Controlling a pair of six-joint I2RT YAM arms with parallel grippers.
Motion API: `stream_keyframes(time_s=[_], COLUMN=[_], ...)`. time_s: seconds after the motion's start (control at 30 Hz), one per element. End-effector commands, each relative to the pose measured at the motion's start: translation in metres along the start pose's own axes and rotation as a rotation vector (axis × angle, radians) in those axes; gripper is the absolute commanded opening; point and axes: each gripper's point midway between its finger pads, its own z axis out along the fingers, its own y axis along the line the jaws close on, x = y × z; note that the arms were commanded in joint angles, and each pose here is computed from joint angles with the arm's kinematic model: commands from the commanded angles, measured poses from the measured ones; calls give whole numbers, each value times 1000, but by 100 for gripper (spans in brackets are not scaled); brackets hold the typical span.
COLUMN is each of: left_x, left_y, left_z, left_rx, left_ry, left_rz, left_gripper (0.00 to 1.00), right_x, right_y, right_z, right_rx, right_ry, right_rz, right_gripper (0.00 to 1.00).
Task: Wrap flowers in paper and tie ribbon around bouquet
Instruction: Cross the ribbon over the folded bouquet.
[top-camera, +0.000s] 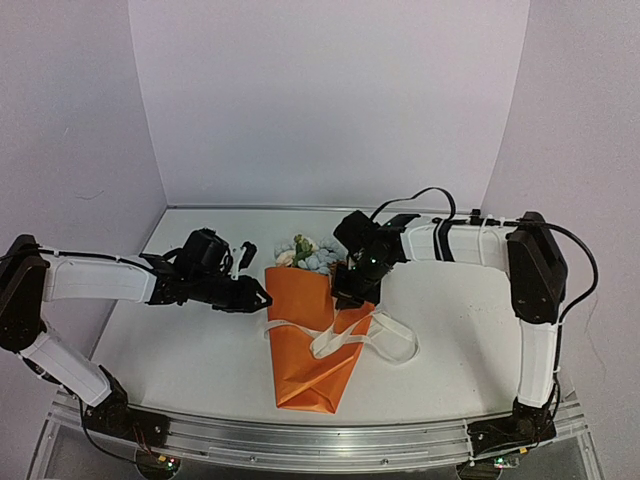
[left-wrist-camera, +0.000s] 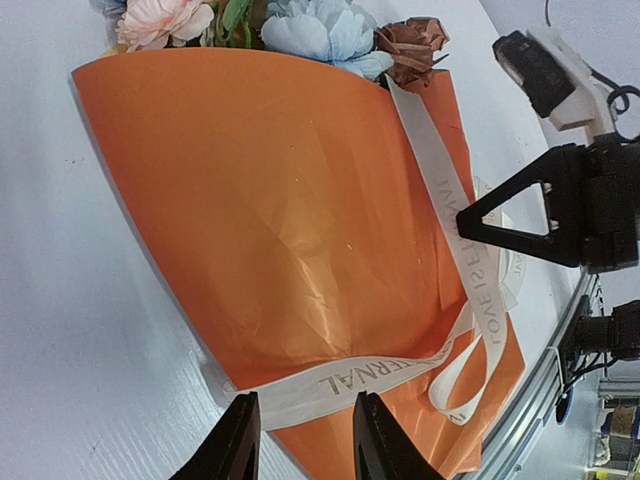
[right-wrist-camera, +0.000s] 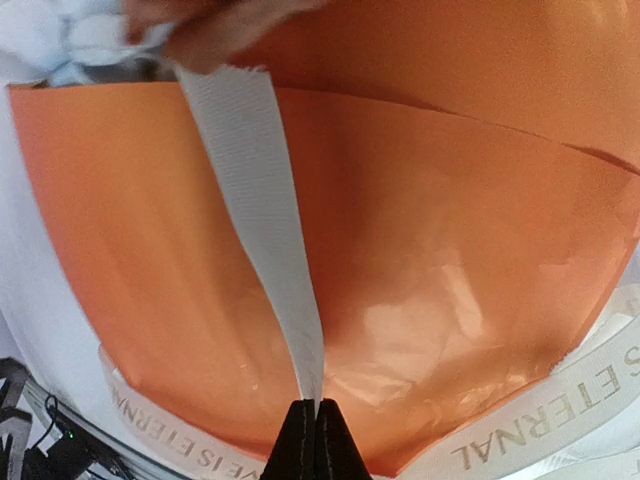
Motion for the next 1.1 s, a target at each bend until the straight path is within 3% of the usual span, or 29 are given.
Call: stream_keyframes(time_s=[0.0,0.57,1.07], left_x=[-6,14,18], left_y=[2,12,16], left_z=[-7,4,7], left_rx=[-25,-45,-53], left_ry=[-20,66,72], left_rz=[3,-27,-49], left_gripper=[34,37,37], right_x=[-4,121,140], right_y=[57,107,86], right_z=[-63,-93,-18], right_rx=[-214,-472,-356], right_ry=[-23,331,452], right_rz=[-180,-397,-114], right_gripper=[0,0,0])
